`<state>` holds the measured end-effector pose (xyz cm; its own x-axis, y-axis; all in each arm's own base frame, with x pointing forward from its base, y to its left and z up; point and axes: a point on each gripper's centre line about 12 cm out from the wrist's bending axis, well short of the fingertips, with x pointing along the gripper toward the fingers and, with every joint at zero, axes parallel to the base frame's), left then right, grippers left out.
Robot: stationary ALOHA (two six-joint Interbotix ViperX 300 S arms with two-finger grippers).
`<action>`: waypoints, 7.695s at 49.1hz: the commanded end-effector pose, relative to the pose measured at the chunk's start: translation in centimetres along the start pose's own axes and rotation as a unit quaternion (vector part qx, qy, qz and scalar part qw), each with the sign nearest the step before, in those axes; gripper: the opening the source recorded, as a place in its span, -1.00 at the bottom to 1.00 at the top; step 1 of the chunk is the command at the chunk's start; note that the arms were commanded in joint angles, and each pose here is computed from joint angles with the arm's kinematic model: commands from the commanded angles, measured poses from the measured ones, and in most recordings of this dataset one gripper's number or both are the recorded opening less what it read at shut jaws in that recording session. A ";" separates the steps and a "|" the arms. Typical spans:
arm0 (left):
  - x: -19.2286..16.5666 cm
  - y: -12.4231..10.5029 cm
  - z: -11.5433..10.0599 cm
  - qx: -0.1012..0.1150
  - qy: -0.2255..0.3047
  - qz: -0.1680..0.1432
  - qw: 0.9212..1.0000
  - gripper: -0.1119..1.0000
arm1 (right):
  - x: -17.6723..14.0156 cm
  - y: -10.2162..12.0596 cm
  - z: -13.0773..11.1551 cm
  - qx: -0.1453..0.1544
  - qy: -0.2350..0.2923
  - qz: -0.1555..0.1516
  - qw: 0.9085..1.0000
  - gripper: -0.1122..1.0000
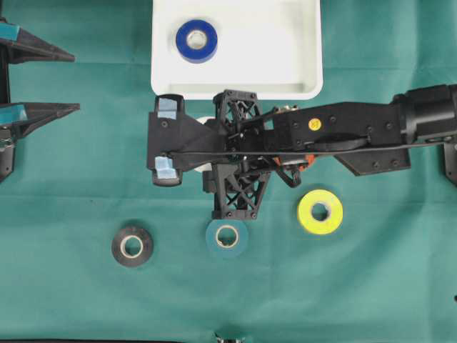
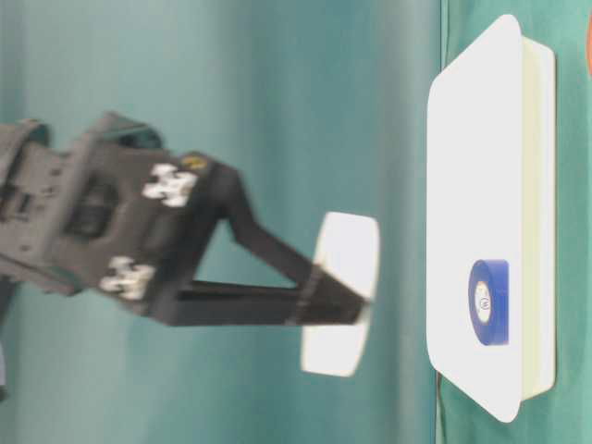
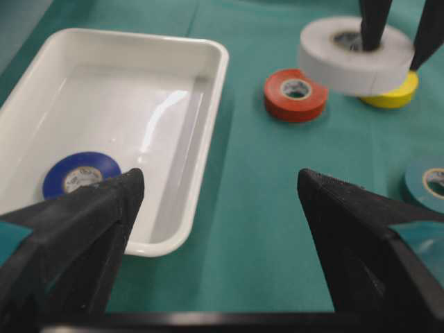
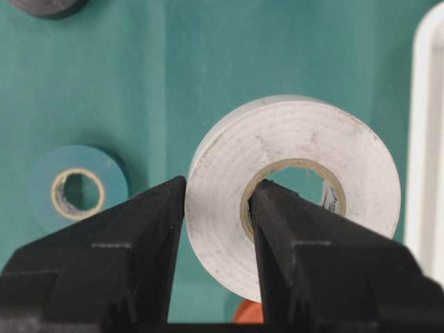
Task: Pick up the tape from a random location and place it into the white case.
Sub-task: 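Pinch the white tape roll through its hole and lift it, then carry the white tape roll with the right gripper over the tray, then lower the white tape into the tray beside the blue roll and release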
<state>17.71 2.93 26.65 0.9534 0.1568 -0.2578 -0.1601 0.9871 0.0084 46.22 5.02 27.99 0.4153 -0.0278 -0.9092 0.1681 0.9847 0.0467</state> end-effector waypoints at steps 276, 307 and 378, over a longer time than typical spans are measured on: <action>0.1 0.4 0.2 -0.003 0.004 0.011 1.000 0.95 | 11.8 -23.6 -3.5 0.113 -0.014 -0.089 0.989 -0.21; 0.1 0.4 0.2 -0.004 0.004 0.010 1.000 0.95 | 12.6 -23.7 -3.8 0.112 -0.007 -0.088 0.990 -0.21; 0.1 0.5 0.3 -0.005 0.002 0.013 1.000 0.95 | -3.9 -22.6 -1.4 0.104 -0.085 -0.120 0.984 0.81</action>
<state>17.60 3.30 26.50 0.9463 0.1763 -0.2711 -0.1817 0.9833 0.0054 40.18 -16.96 26.62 0.4383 -0.2716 -0.8568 0.4449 0.8938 -0.0557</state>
